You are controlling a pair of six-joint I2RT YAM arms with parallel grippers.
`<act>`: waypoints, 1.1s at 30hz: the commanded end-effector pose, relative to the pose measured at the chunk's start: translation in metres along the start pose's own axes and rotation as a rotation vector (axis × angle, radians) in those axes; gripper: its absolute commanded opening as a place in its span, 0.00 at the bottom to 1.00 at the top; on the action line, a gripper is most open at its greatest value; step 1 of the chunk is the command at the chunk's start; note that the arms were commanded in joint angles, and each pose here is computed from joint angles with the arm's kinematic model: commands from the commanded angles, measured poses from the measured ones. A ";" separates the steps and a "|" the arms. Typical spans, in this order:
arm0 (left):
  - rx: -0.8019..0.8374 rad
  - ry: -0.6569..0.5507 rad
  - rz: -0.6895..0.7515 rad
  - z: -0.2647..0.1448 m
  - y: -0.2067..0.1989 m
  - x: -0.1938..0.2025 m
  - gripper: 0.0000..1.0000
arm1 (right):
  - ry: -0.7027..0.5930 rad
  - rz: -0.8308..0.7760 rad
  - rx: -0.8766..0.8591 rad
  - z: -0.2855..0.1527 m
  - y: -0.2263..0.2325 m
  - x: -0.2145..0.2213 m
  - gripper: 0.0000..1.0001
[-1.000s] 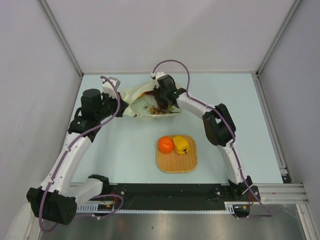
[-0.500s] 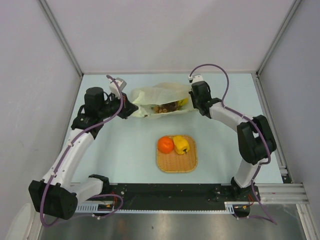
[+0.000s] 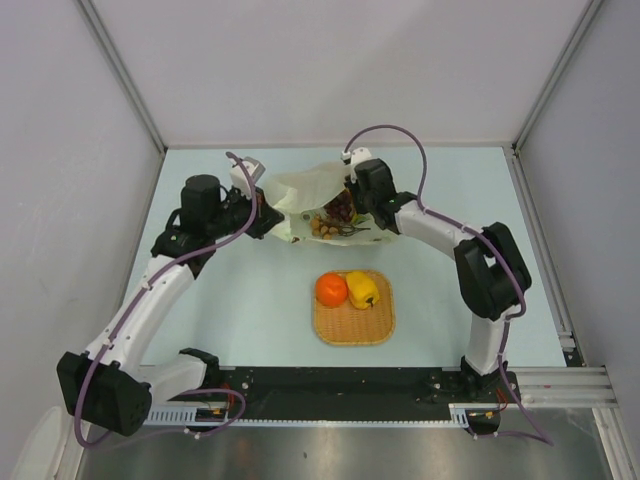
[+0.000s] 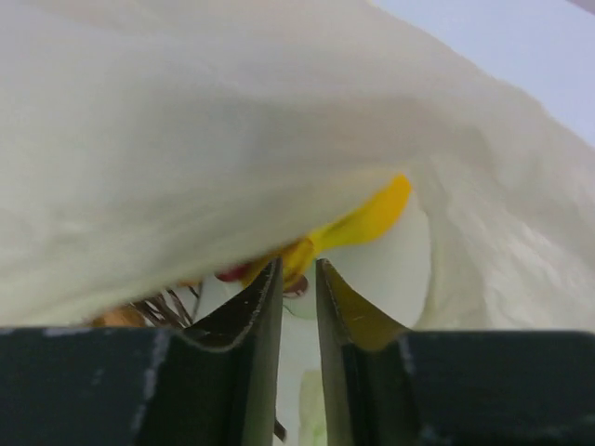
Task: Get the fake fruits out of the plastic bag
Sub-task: Adjust the plastic bag at the center of the board, then take out the fake fruit from the plastic bag.
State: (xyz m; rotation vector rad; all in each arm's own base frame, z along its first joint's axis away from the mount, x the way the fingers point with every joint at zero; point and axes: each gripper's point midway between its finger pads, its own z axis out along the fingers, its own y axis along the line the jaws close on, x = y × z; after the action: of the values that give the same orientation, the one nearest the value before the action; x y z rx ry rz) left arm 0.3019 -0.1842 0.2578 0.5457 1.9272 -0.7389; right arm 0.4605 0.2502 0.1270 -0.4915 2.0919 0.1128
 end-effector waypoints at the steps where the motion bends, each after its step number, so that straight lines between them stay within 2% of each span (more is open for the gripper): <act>1: -0.069 -0.033 0.031 -0.002 0.011 -0.018 0.00 | -0.084 0.023 0.054 0.012 0.005 -0.038 0.33; 3: -0.059 -0.024 0.021 0.000 0.010 -0.016 0.00 | -0.086 0.038 0.088 0.019 -0.001 -0.040 0.35; 7: -0.056 -0.018 0.011 0.002 0.010 -0.013 0.00 | -0.050 0.061 0.146 0.042 -0.016 -0.035 0.32; 9: -0.061 -0.010 0.015 0.003 0.012 -0.011 0.00 | -0.025 0.060 0.147 0.051 -0.019 -0.028 0.39; 14: -0.081 -0.005 0.030 0.003 0.016 -0.012 0.00 | 0.038 0.057 0.180 0.072 -0.032 -0.003 0.49; 15: -0.085 -0.004 0.031 0.003 0.017 -0.012 0.00 | 0.044 0.057 0.198 0.074 -0.036 0.001 0.55; 21: -0.097 -0.003 0.034 0.004 0.020 -0.010 0.00 | 0.067 0.062 0.222 0.086 -0.045 0.012 0.71; 26: -0.099 0.002 0.030 0.006 0.021 -0.010 0.00 | 0.092 0.044 0.246 0.101 -0.050 0.025 0.73; 29: -0.103 -0.006 0.041 0.006 0.022 -0.014 0.01 | 0.111 0.014 0.255 0.107 -0.054 0.034 0.58; 30: -0.110 -0.007 0.042 0.006 0.024 -0.014 0.01 | 0.110 0.011 0.263 0.106 -0.058 0.034 0.45; 32: -0.115 -0.014 0.048 0.005 0.025 -0.016 0.01 | 0.100 0.010 0.265 0.105 -0.062 0.031 0.39; 33: -0.116 -0.014 0.049 0.006 0.025 -0.016 0.00 | 0.101 0.006 0.270 0.104 -0.065 0.030 0.31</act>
State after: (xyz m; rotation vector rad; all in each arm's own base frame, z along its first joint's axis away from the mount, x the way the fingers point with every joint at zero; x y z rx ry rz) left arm 0.3186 -0.1714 0.2359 0.4950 2.0105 -0.6274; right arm 0.5468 0.2331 0.0601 -0.3456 2.1527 -0.1112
